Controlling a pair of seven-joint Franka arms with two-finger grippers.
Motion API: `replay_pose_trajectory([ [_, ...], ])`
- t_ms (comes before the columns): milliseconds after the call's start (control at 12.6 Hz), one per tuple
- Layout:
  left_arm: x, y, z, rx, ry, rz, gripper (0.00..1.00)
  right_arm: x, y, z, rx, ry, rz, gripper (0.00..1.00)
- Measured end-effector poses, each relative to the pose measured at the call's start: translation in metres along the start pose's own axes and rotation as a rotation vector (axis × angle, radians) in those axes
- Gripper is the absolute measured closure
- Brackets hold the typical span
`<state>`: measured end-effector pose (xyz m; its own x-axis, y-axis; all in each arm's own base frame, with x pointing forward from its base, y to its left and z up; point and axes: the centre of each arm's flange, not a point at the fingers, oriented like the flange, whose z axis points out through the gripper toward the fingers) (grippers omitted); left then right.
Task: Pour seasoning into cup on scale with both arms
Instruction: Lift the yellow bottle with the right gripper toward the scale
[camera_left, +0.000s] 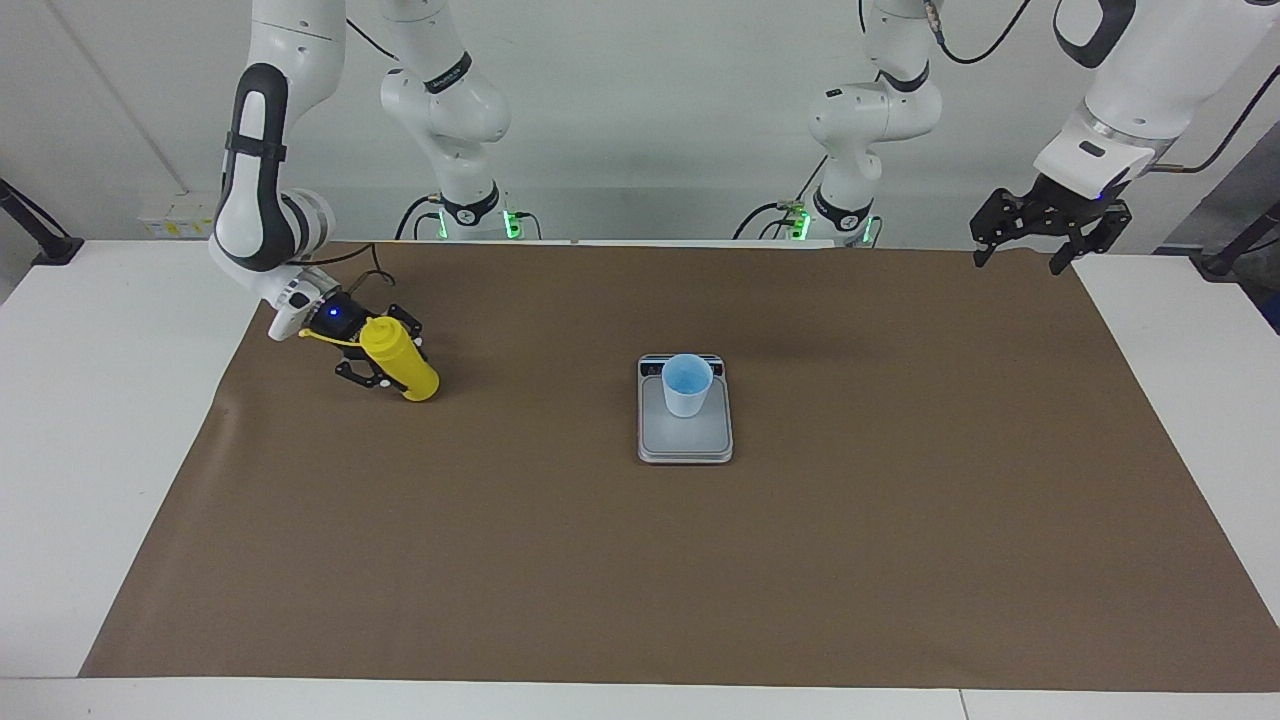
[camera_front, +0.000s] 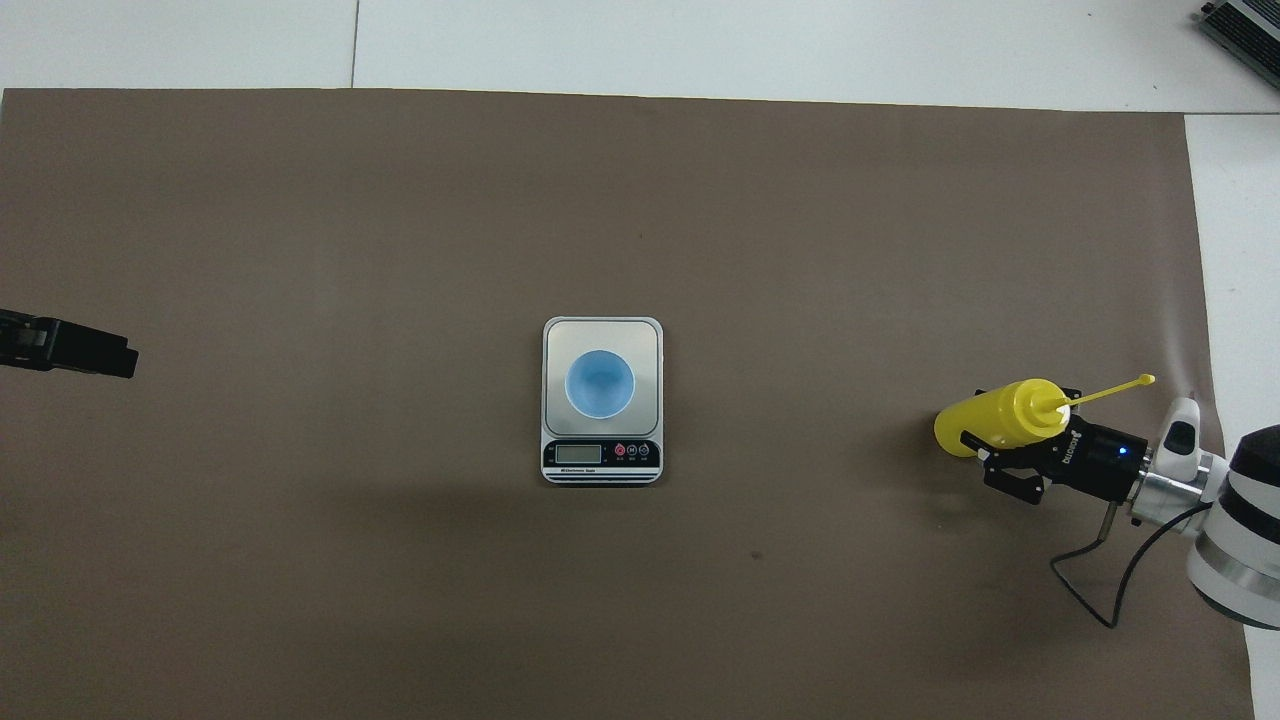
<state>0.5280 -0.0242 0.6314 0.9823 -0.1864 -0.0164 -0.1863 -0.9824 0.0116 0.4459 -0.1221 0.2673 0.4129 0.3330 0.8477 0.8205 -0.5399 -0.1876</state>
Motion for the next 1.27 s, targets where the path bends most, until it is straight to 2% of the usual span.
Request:
replay_pose_trajectory([
  [474, 0.0, 0.0, 0.0, 0.0, -0.001, 0.0, 0.0, 0.073, 0.007, 0.032, 0.035, -0.01, -0.032, 0.41],
  [870, 0.0, 0.0, 0.0, 0.0, -0.002, 0.0, 0.0, 0.147, -0.014, 0.07, -0.017, -0.066, 0.001, 0.41],
  [1107, 0.0, 0.0, 0.0, 0.0, -0.002, 0.0, 0.0, 0.17, -0.034, 0.098, -0.017, -0.091, -0.002, 0.41],
  [1265, 0.0, 0.0, 0.0, 0.0, -0.002, 0.0, 0.0, 0.177, -0.043, 0.112, -0.045, -0.117, -0.02, 0.41],
])
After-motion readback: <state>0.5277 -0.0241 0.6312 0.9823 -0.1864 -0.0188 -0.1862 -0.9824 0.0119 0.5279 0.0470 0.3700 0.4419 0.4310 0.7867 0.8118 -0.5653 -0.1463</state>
